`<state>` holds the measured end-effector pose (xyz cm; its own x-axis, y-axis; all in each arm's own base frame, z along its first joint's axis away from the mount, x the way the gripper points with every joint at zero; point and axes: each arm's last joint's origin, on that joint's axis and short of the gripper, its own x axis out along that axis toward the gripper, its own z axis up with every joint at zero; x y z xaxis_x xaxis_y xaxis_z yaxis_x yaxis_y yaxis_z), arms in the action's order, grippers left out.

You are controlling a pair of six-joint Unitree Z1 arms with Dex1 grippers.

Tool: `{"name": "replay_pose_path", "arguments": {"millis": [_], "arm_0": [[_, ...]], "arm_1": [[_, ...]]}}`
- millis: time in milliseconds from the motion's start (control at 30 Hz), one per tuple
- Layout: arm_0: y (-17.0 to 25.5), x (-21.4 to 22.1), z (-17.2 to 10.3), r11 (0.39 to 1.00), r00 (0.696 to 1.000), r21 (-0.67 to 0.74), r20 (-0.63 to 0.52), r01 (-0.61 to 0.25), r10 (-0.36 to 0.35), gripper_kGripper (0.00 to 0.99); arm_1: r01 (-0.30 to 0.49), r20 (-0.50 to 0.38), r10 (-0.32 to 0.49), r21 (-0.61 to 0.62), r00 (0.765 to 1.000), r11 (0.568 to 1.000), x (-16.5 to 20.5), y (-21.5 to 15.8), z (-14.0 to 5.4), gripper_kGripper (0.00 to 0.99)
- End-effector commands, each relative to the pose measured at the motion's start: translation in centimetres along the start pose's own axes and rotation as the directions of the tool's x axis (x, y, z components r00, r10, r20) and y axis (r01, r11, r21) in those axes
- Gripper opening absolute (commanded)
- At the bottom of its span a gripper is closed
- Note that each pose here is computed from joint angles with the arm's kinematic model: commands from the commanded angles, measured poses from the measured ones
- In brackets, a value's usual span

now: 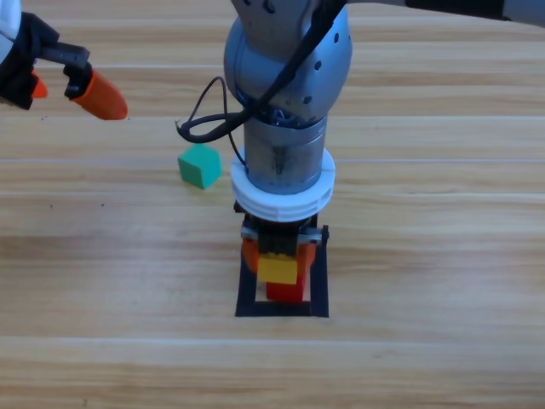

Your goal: Stack the blocks in the rectangular block: red at the bottom, yellow in the middle, green on top

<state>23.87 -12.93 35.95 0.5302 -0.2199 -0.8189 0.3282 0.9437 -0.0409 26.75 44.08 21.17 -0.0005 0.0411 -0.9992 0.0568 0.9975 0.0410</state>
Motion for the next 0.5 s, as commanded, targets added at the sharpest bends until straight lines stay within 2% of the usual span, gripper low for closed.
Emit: {"name": "replay_pose_path", "arguments": {"millis": [33,500], "arm_0": [[0.5,1.8,-0.3,1.0,0.999,-0.027,-0.033,-0.01,0.009,0.99],[0.4,3.0,-0.4,1.0,0.999,-0.03,-0.036,-0.011,0.009,0.99]], "arm_1": [[0.075,-0.025,-0.074,0.038,0.997,0.996,2.7,-0.8,1.6,0.195],[0.09,-0.008,-0.09,0.049,0.996,0.995,2.5,-1.2,2.1,0.195]]}}
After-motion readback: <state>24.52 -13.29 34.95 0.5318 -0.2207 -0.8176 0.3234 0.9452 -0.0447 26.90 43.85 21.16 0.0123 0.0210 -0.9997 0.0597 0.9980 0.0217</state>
